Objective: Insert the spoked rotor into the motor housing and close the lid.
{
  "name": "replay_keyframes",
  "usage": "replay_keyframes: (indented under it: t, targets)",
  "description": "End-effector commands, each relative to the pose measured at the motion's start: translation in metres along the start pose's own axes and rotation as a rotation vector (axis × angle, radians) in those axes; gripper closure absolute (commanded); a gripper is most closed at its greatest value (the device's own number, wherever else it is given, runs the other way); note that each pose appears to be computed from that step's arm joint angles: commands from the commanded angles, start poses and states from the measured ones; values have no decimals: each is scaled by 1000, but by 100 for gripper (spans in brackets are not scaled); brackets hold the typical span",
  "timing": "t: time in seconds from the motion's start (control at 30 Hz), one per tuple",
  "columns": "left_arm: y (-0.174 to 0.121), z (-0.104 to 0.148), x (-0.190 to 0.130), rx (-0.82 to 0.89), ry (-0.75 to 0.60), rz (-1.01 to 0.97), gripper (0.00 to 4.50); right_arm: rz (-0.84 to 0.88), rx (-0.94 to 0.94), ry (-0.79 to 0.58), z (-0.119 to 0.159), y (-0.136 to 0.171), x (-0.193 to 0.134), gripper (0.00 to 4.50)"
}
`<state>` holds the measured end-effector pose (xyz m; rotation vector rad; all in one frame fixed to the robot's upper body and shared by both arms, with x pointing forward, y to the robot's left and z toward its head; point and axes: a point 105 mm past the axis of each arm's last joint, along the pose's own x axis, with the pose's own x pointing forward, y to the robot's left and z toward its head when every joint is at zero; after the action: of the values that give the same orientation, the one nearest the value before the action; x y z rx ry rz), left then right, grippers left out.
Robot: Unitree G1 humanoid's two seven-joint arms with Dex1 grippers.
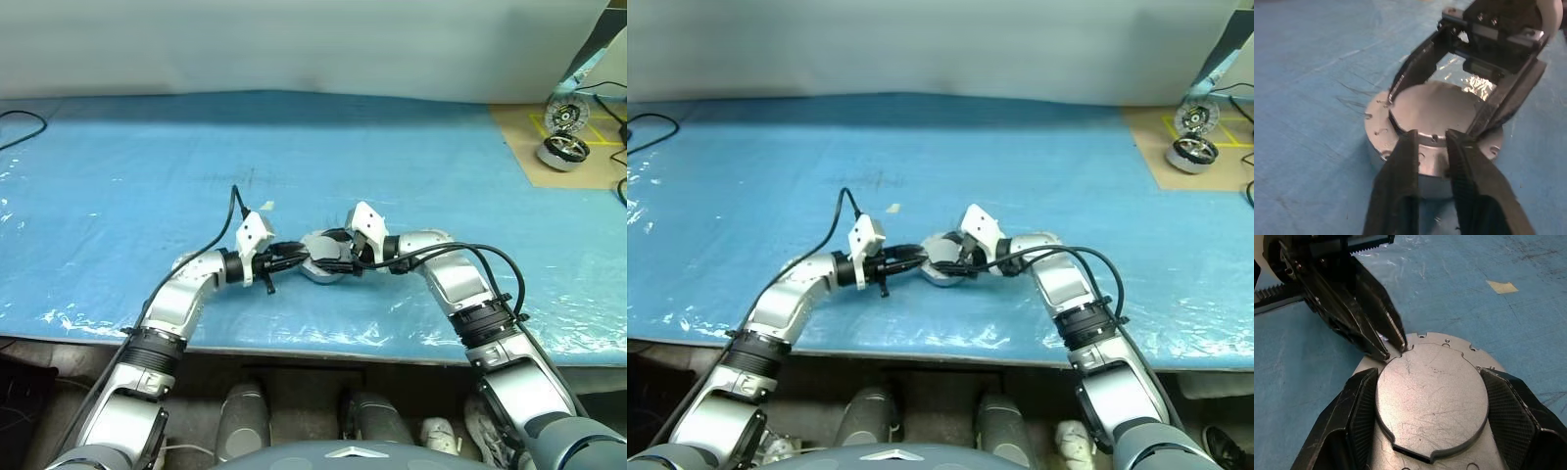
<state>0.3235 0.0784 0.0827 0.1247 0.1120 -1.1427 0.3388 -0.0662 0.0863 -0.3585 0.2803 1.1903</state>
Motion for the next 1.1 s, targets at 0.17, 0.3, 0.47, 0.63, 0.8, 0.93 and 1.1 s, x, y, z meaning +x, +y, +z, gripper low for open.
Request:
replay_keyframes:
  t: [0.17, 0.3, 0.47, 0.63, 0.8, 0.93, 1.1]
  targets:
    - [2, -5, 6, 30, 38, 6, 410, -36, 104, 145, -45, 1, 1, 153]
    - [1, -12, 5, 40, 70, -6, 410, -40, 95, 145, -45, 1, 2, 153]
    - [6, -25, 2, 84, 138, 10, 410, -82, 52, 152, -46, -5, 2, 153]
    - [6, -24, 2, 80, 125, 3, 413, -66, 77, 55, -31, -7, 0, 58]
    - [4, -20, 5, 89, 119, -6, 413, -87, 130, 3, -14, -14, -2, 3]
    - [2, -17, 5, 92, 115, -15, 413, -39, 201, -141, 15, -13, -13, 3]
    - [3, -15, 5, 94, 120, -12, 413, -23, 199, -191, 24, -10, -24, 3]
